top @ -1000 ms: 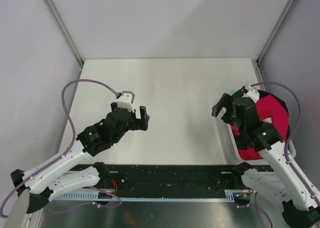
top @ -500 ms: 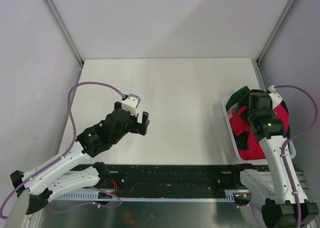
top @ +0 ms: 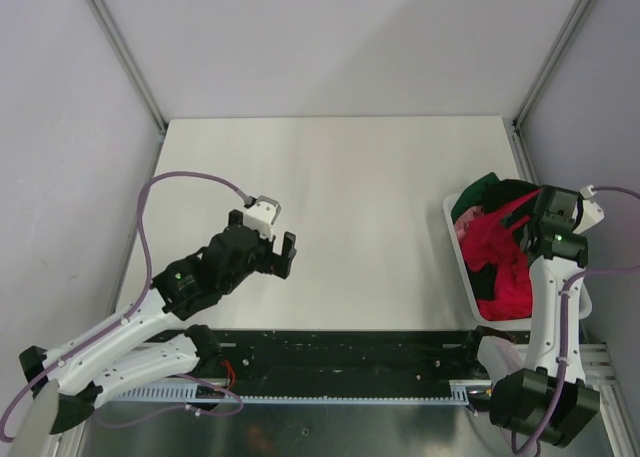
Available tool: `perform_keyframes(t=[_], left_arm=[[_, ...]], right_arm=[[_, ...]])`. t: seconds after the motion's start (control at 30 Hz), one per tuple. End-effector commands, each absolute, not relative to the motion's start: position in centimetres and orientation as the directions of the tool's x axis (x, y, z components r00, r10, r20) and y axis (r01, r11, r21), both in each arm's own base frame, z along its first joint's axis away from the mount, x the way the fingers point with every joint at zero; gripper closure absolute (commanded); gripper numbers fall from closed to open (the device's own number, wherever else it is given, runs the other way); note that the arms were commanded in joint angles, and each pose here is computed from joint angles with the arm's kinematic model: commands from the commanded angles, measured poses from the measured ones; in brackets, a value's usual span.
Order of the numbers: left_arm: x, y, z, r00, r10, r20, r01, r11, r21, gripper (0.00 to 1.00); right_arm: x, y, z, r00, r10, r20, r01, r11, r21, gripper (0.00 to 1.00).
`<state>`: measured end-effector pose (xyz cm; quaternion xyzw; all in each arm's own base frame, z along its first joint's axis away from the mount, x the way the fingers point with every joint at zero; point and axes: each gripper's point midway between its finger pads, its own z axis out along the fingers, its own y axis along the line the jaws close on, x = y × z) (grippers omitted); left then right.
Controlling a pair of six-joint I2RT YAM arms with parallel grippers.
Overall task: Fold and stack the t-shirts
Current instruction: Grab crumpled tshirt from bin with the right arm, then move the tshirt to the center of the board
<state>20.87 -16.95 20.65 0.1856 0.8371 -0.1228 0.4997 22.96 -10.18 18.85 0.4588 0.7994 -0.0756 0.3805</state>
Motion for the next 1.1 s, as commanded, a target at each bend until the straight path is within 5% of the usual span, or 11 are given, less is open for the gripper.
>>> perform_keyframes(t=[0.0,0.1,0.17,0.3,0.4,0.67,1.07], left_arm=[[21.0,-16.7,21.1,-0.406,0.189,-0.894,0.440,0.898,-0.010,0.01],[21.0,-16.6,21.3,-0.402,0.181,-0.898,0.435,0.900,-0.013,0.00],[21.0,-16.5,21.4,-0.400,0.178,-0.899,0.433,0.901,-0.014,0.00],[21.0,-16.4,21.4,-0.397,0.172,-0.901,0.428,0.903,-0.016,0.01],[21.1,-16.3,21.4,-0.399,0.173,-0.900,0.424,0.905,-0.014,0.01],[21.3,-16.1,21.2,-0.403,0.177,-0.898,0.410,0.912,-0.004,0.01],[21.9,-15.6,20.7,-0.423,0.177,-0.889,0.385,0.923,0.001,0.01]], right_arm=[[24.1,-10.7,17.6,-0.253,0.699,-0.669,0.807,0.534,0.253,0.01],[24.5,-11.1,16.5,-0.251,0.696,-0.673,0.815,0.527,0.241,0.06],[24.7,-11.3,16.5,-0.255,0.683,-0.684,0.812,0.536,0.233,0.19],[24.8,-11.4,18.9,-0.221,0.658,-0.720,0.788,0.556,0.266,0.68],[24.8,-11.1,22.0,-0.190,0.646,-0.740,0.762,0.572,0.303,0.94],[25.9,-7.9,33.4,-0.088,0.643,-0.761,0.562,0.663,0.495,1.00],[30.4,6.7,53.4,0.004,0.569,-0.822,-0.024,0.822,0.569,1.00]])
